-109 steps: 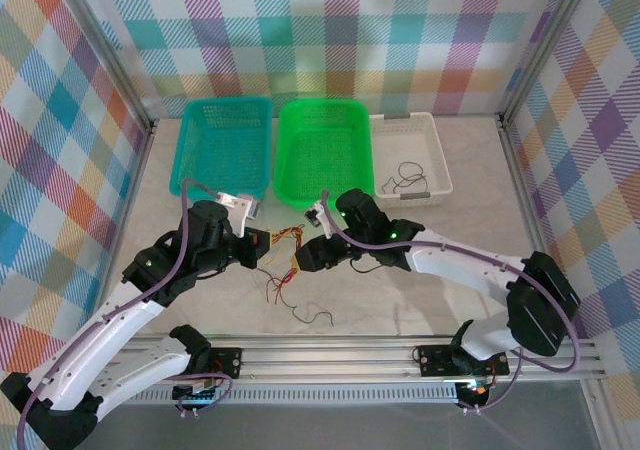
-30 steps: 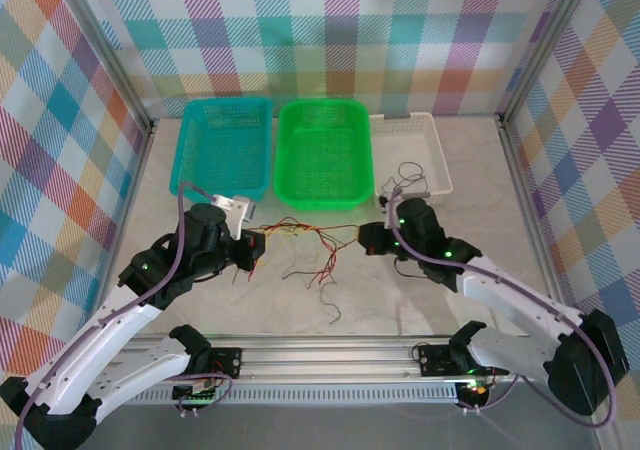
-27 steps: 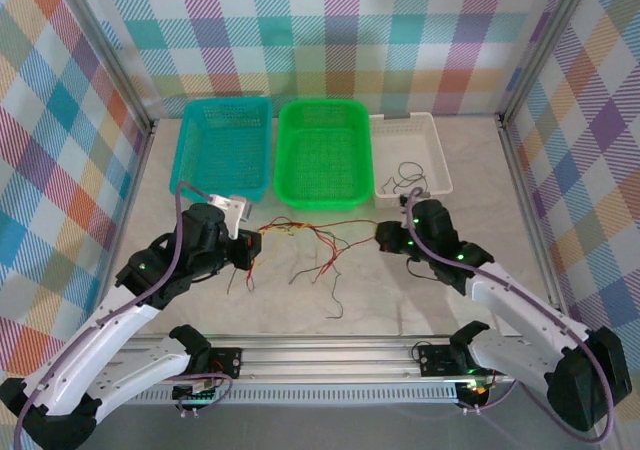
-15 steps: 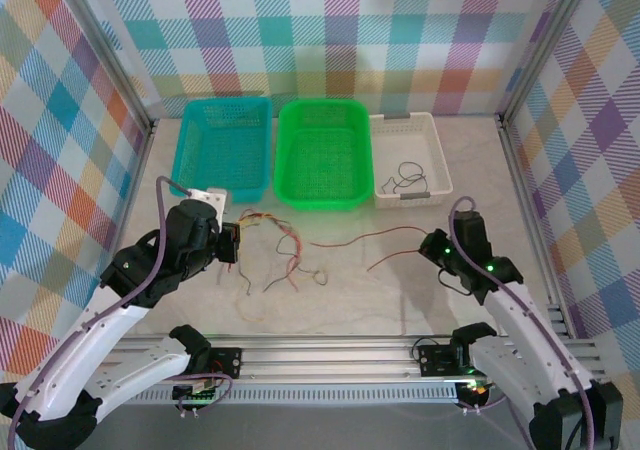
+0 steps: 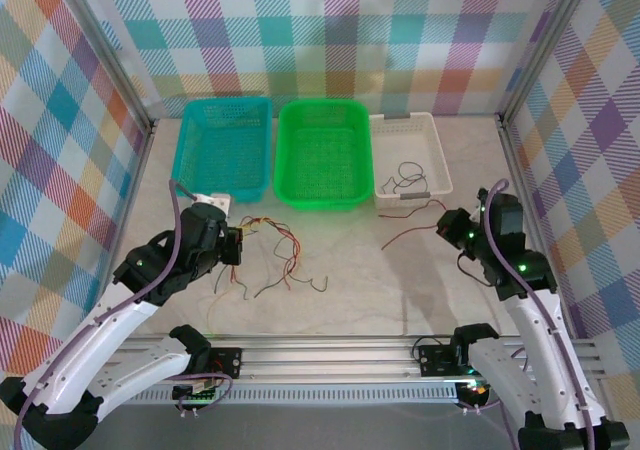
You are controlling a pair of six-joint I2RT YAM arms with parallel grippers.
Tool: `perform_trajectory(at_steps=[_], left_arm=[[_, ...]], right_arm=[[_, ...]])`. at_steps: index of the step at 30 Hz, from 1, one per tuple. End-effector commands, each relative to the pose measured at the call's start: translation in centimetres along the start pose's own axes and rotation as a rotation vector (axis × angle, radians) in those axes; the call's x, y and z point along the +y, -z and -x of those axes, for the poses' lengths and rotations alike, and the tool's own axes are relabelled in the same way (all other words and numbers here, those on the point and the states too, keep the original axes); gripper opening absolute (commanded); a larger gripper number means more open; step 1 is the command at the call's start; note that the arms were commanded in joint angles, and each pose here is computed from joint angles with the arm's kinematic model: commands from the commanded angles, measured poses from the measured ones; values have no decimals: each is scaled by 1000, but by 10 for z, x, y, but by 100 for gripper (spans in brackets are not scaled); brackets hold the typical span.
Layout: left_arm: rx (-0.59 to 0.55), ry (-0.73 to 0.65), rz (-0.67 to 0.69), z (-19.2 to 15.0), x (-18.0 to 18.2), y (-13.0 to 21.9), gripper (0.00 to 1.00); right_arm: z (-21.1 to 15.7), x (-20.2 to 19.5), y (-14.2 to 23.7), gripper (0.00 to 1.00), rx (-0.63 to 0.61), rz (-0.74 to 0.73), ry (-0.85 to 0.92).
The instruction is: Untangle the cables
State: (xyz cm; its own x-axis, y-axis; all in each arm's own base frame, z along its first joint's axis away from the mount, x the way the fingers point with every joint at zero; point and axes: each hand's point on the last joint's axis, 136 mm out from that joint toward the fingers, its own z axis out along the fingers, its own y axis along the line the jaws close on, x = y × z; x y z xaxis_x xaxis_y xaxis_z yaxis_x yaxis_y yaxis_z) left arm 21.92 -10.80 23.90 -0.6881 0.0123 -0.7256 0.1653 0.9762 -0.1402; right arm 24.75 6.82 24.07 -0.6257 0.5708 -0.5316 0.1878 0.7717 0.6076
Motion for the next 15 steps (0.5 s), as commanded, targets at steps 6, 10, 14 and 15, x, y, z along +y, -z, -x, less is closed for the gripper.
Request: perform_trajectory(at_steps=[6, 10, 14, 15], left_arm=[[-15, -3, -181, 0, -29, -1, 0], [8, -11, -196, -4, -33, -4, 0], [17, -15, -209, -7, -35, -6, 0], [19, -17, -213, -7, -36, -7, 0]], right_arm=[[36, 109, 25, 0, -22, 244, 210], [41, 155, 21, 0, -27, 289, 299], [46, 198, 12, 0, -29, 335, 362], [48, 205, 6, 0, -25, 335, 373]])
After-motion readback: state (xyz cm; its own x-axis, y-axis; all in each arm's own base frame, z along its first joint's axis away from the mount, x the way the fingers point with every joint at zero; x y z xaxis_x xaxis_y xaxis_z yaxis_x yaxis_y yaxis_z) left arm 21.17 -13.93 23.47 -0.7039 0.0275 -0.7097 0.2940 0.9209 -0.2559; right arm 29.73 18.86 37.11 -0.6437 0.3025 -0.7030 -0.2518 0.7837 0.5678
